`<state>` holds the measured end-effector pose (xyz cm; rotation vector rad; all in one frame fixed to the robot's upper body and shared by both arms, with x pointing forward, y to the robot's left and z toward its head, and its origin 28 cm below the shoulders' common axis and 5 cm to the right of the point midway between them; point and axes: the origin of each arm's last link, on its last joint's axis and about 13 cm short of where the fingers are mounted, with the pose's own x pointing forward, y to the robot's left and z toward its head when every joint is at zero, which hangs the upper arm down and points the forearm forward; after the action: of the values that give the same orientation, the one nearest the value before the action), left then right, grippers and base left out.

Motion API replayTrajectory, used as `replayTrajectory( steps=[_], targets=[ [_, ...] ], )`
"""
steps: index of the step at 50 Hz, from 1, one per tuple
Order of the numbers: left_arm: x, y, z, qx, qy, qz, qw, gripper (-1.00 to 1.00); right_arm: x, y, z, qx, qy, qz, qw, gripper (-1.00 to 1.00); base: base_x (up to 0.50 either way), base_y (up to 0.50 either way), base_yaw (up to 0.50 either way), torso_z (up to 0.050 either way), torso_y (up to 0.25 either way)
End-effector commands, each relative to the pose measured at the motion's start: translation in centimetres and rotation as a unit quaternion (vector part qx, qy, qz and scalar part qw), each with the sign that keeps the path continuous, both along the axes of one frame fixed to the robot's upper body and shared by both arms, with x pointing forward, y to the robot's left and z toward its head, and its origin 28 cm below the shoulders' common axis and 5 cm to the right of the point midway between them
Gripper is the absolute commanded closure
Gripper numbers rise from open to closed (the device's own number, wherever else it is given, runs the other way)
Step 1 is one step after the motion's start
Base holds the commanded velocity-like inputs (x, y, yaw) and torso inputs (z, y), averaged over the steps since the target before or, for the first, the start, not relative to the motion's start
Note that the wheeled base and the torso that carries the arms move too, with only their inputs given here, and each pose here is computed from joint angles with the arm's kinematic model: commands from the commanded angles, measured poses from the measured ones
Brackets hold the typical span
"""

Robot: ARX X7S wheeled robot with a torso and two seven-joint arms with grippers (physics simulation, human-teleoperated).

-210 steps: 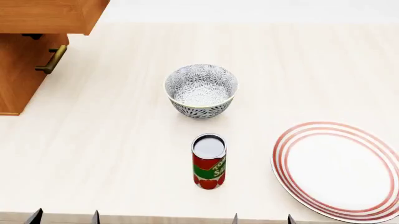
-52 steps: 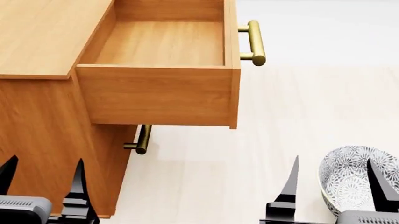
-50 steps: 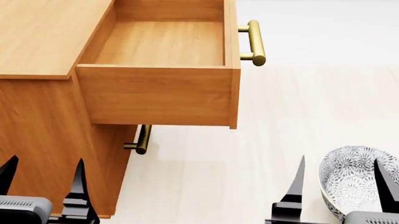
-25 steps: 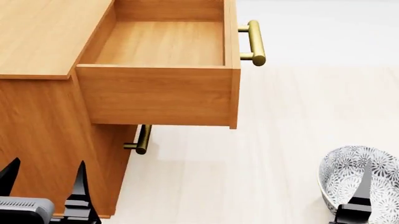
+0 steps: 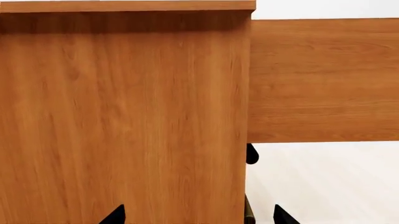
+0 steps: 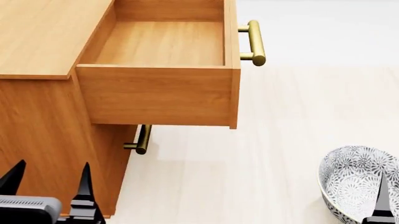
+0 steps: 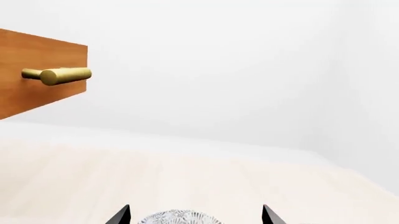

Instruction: Put the ketchup in the top drawer of the cabinet.

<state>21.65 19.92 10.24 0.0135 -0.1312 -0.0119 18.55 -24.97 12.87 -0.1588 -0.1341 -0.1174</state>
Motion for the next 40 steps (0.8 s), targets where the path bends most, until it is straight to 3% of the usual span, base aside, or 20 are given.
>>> replayTrajectory(
  steps=[1,20,40],
  targets=[
    [0.3,-0.2,-0.3,0.001,0.005,0.001,1.000,-1.00,-0.6,-1.2,-0.8,-0.008,0.017,0.047,0.999,-1.00,0.00,0.00,0.00,0.000,0.000],
    [0.6,-0.1,-0.5,-0.004,0.006,0.001,1.000,-1.00,-6.5,-1.4,-1.9,0.006,0.032,0.083,0.996,-1.00,0.00,0.00,0.00,0.000,0.000],
    [0.9,0.1,-0.8,-0.005,0.010,0.002,1.000,-1.00,-10.3,-1.4,-2.6,0.023,0.026,0.048,0.998,-1.00,0.00,0.00,0.00,0.000,0.000]
  ],
)
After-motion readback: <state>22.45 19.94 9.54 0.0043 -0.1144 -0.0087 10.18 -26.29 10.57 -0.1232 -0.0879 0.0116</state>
